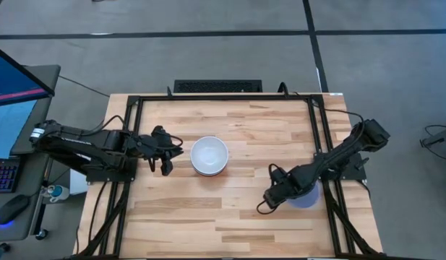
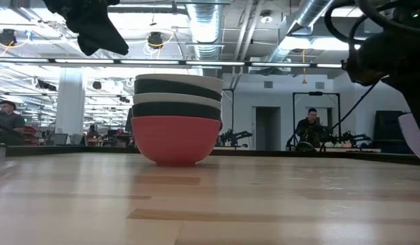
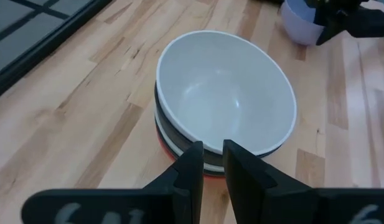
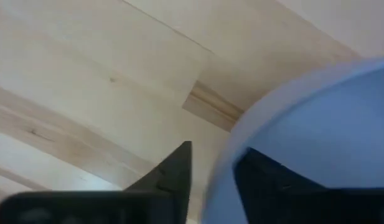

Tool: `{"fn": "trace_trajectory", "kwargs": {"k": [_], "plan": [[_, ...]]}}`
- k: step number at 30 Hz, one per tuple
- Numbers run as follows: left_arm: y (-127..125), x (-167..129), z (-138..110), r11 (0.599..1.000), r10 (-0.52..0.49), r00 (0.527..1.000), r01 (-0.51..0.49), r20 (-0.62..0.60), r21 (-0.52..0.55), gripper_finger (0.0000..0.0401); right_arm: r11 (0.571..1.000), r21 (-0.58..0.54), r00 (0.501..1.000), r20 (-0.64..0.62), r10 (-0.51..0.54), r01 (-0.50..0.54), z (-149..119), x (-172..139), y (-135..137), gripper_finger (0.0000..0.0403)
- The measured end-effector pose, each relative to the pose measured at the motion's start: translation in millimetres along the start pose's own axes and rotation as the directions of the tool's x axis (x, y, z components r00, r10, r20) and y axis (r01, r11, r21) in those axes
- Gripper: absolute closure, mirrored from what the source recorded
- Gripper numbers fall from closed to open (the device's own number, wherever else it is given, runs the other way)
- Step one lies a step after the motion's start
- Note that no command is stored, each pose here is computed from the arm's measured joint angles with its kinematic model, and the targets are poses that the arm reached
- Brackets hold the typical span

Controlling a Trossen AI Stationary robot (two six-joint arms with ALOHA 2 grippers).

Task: Nest bowls inside each other
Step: Stack the light blue bowl on the white bowl

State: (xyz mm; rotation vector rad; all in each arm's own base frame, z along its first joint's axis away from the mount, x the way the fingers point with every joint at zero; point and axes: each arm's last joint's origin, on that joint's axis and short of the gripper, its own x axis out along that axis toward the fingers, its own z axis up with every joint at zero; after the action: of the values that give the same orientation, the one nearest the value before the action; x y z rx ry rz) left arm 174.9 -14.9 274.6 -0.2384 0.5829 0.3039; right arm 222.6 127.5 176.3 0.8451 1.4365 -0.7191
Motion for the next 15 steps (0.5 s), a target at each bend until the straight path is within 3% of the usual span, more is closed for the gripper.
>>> {"fn": "trace_trajectory", "kwargs": {"k": [8,15], "plan": [[-1,0,2,1.0,-0.007,1.0,0.007,0.021,0.009,0.0348,1.0,0.007,1.0,0.022,-0.008,0.007,0,-6,1,0.0385],[-1,0,6,1.0,0.017,0.997,-0.017,0.075,0.0,0.0348,0.998,-0.058,0.995,0.097,-0.018,0.024,20,-46,14,0.0386]]}}
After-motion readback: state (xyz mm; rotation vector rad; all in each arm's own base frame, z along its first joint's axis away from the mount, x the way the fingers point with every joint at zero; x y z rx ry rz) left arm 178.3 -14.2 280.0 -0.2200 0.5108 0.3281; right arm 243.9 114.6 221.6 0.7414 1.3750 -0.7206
